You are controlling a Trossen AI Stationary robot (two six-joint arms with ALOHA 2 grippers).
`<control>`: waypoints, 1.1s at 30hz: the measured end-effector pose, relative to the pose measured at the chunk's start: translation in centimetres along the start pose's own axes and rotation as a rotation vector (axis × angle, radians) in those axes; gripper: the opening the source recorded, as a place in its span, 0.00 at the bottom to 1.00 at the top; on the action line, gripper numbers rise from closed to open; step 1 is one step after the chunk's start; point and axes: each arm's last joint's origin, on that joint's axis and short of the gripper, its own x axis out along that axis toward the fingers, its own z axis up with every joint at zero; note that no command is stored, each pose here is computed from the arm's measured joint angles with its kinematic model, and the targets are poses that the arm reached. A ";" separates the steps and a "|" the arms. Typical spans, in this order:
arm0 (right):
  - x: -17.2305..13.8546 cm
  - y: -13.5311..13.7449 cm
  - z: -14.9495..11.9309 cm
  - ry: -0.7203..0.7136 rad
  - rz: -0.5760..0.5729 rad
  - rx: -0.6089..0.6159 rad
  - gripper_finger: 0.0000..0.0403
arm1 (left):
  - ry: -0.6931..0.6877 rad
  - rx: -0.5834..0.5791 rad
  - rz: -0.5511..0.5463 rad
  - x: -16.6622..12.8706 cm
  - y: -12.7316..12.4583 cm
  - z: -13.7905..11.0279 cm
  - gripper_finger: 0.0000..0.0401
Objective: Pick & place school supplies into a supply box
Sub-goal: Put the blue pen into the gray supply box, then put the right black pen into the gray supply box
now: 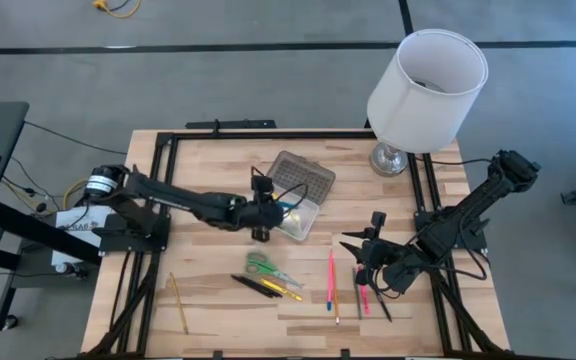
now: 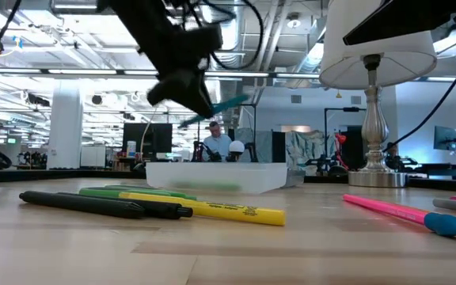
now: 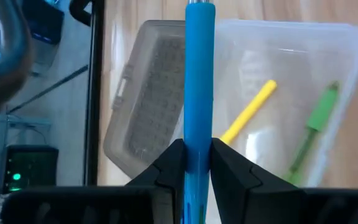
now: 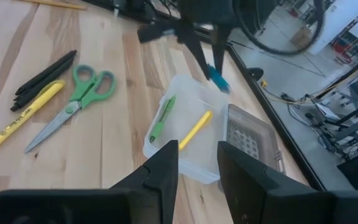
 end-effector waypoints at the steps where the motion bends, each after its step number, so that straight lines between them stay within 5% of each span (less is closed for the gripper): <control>1: 0.0 0.0 -0.1 0.004 -0.001 -0.005 0.27 | 0.010 0.001 -0.012 0.5 0.1 -0.2 0.13; 9: 0.0 -0.1 -0.3 0.025 -0.007 -0.032 0.27 | 0.098 0.048 -0.069 3.7 -0.3 -1.4 0.15; 23: 0.5 -0.5 -0.4 0.042 -0.028 -0.005 0.27 | 0.122 0.026 -0.039 4.3 -0.2 -1.7 0.31; 33: 0.4 -0.2 -1.6 0.198 0.151 0.216 0.27 | 0.308 0.034 -0.093 1.4 -2.5 -1.9 0.32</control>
